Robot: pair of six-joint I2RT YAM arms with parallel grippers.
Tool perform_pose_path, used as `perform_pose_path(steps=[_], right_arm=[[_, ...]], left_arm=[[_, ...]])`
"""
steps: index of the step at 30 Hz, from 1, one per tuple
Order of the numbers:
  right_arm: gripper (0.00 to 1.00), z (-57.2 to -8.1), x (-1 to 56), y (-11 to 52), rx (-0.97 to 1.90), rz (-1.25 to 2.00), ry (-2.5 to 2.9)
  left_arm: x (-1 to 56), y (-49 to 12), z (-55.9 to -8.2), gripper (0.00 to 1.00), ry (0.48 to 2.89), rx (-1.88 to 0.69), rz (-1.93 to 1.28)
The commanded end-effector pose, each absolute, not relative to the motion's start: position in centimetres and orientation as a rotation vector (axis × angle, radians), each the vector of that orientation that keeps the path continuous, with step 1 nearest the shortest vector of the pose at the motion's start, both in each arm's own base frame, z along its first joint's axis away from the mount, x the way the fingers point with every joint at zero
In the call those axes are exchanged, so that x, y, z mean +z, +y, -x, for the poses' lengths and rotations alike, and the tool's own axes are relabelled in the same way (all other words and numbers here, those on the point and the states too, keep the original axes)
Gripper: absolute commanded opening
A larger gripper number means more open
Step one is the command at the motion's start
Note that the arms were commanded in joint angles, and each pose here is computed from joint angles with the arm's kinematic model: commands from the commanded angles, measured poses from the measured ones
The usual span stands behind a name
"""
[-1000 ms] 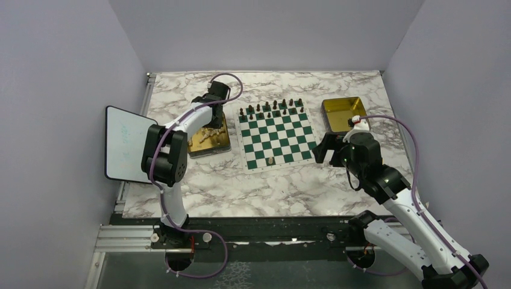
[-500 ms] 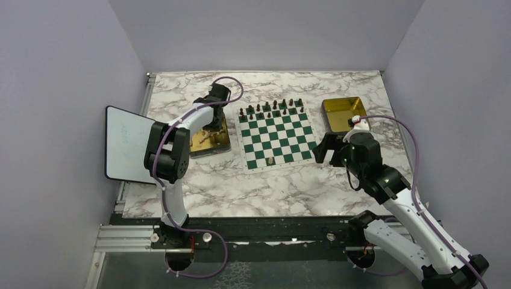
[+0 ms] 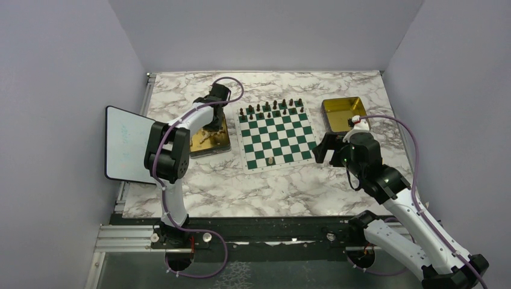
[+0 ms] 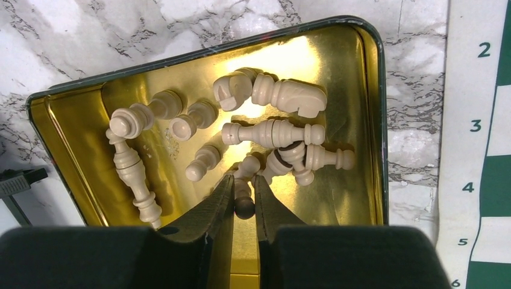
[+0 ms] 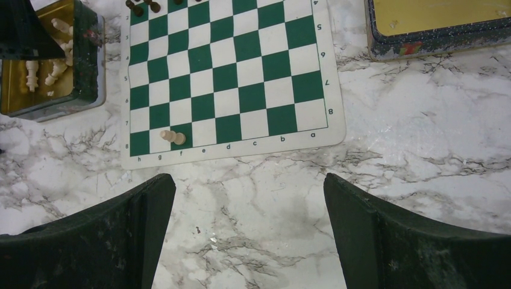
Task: Set up the chess pieces on the board
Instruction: Pick up the chess piece from the storage box, then place the chess piece on the chessboard.
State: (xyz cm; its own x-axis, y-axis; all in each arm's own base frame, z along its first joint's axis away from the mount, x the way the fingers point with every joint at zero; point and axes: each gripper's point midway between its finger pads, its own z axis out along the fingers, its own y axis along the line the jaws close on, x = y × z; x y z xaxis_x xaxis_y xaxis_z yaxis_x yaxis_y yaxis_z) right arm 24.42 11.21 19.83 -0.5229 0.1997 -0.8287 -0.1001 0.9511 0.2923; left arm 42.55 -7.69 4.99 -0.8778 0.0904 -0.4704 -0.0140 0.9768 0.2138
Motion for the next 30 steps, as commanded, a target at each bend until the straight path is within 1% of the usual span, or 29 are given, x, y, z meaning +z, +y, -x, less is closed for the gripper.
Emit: perform_pose_path(steps=[1,11,19,23,25,30], right_arm=[[0.99,-24.8,20.2,10.9,0.361,-0.079,2.071],[0.99,-24.6,19.8,11.1,0.374,-0.085,2.079],[0.99,-24.5,19.3,11.5,0.397,-0.081,2.095],[0.99,-24.4,18.9,11.5,0.394,-0.082,2.105],[0.99,-24.4,19.1,11.5,0.398,-0.080,2.102],[0.99,-24.3,19.4,11.7,0.420,-0.082,2.092]], left_arm=[[8.6,-7.6,-43.0,0.13,2.570,0.264,-0.022],[13.4,-8.4,-42.4,0.12,2.500,0.153,0.008],[18.3,-10.7,-41.3,0.12,2.419,-0.065,-0.016],[20.6,-13.2,-40.3,0.12,2.381,-0.263,-0.085],[21.4,-14.4,-39.7,0.12,2.365,-0.352,-0.111],[22.2,-16.1,-38.4,0.12,2.334,-0.454,-0.118]])
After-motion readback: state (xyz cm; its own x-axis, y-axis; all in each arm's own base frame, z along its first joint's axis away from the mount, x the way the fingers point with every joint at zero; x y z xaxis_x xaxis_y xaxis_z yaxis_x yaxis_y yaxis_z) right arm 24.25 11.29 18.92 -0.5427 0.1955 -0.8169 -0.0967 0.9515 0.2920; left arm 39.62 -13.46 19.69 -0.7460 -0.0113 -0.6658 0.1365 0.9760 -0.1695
